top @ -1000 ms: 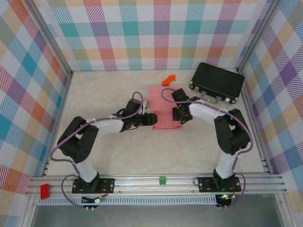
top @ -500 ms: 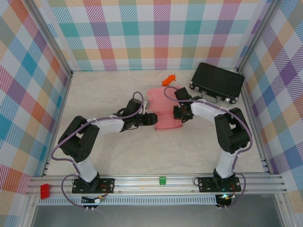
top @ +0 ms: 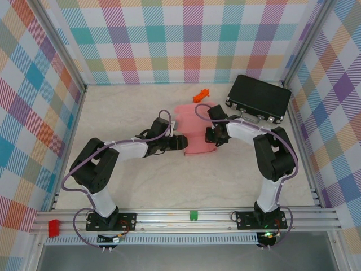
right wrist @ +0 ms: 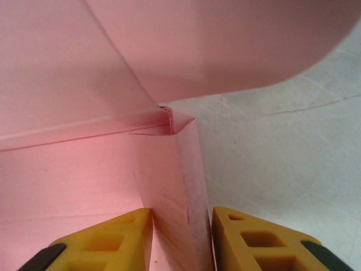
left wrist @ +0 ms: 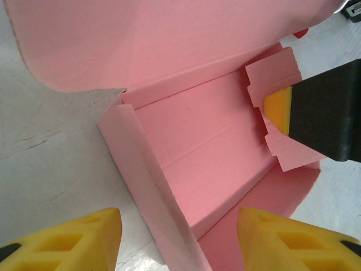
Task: Fold the paper box
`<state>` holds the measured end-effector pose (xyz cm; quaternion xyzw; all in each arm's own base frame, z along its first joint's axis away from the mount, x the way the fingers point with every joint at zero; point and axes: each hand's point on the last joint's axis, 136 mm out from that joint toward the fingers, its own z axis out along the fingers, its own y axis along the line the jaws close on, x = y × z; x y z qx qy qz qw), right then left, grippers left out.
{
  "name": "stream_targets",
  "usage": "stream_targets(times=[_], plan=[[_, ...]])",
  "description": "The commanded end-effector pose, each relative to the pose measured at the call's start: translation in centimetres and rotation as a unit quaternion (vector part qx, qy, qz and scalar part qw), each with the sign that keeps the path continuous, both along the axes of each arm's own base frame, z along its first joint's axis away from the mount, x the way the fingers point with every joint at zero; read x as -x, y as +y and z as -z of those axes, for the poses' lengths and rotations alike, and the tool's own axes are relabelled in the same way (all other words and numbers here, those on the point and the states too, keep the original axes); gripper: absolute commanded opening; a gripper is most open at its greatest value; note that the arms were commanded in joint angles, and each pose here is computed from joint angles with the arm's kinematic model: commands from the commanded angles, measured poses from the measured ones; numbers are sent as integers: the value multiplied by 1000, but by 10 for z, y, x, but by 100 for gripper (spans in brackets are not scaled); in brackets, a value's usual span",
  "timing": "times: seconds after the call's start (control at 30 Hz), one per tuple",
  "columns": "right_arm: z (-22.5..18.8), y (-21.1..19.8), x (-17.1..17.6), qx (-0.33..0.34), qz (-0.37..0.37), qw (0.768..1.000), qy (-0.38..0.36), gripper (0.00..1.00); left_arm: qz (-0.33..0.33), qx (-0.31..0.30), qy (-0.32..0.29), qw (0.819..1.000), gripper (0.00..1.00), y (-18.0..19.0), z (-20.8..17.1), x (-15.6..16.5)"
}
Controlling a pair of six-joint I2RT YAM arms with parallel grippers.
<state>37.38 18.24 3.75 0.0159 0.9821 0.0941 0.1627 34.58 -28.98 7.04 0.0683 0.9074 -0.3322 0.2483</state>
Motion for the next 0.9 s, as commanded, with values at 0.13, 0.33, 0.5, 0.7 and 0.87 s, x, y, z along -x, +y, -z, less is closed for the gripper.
stream_targets(times=[0.13,0.33,0.5,0.7,0.87], plan=[[-11,1,-1,-35,9,999,-8,44,10,3,-2,1000,56,-5,-3,0],[-21,-1,-3,-57,14,998,-18,46,11,4,-1,1000,56,-5,-3,0],[-26,1,-4,-78,8,997,-23,46,12,4,0,1000,56,-6,-2,0],[-23,-3,-6,-73,17,997,-21,41,11,4,1,1000,56,-5,0,0],[-13,-6,-7,-61,18,998,-11,31,13,5,2,1000,56,-6,0,0]])
